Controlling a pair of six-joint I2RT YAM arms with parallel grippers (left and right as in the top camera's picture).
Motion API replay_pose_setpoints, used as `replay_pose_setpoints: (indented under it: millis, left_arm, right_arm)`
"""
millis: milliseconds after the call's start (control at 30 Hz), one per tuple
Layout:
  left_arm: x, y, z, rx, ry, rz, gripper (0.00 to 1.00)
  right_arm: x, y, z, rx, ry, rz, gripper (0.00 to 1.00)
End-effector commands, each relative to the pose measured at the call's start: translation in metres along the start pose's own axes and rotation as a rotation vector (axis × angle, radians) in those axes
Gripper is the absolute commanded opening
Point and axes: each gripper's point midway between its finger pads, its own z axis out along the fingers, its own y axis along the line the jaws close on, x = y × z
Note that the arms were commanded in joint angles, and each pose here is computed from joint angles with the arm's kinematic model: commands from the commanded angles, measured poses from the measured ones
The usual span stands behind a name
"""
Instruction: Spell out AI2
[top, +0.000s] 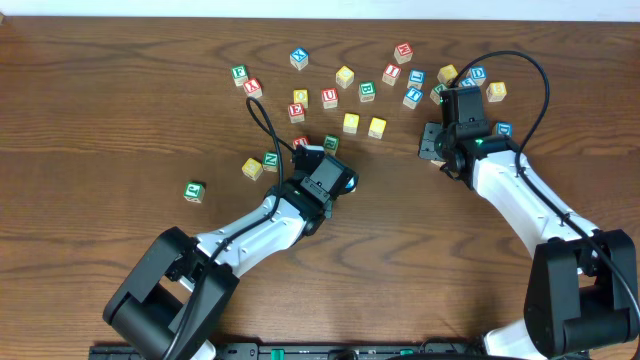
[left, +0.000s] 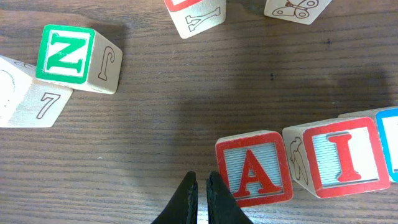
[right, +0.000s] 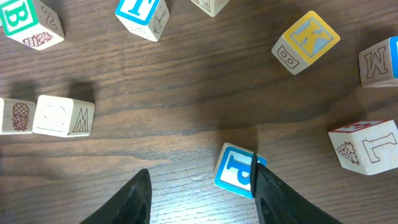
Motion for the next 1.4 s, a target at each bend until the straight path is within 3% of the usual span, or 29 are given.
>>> replay_pose_setpoints:
  millis: [0,1367]
  left_arm:
    - [0.007,0.004,0.005,-0.012,0.019,0.000,0.07]
    - [0.005,-0.007,0.005,0.043,0.015,0.048,0.07]
  right_arm:
    - [0.004,-0.002,0.003,0.006,0.013,0.011,0.47]
    - [0.004,-0.002,0.003,0.006,0.012,0.012,0.47]
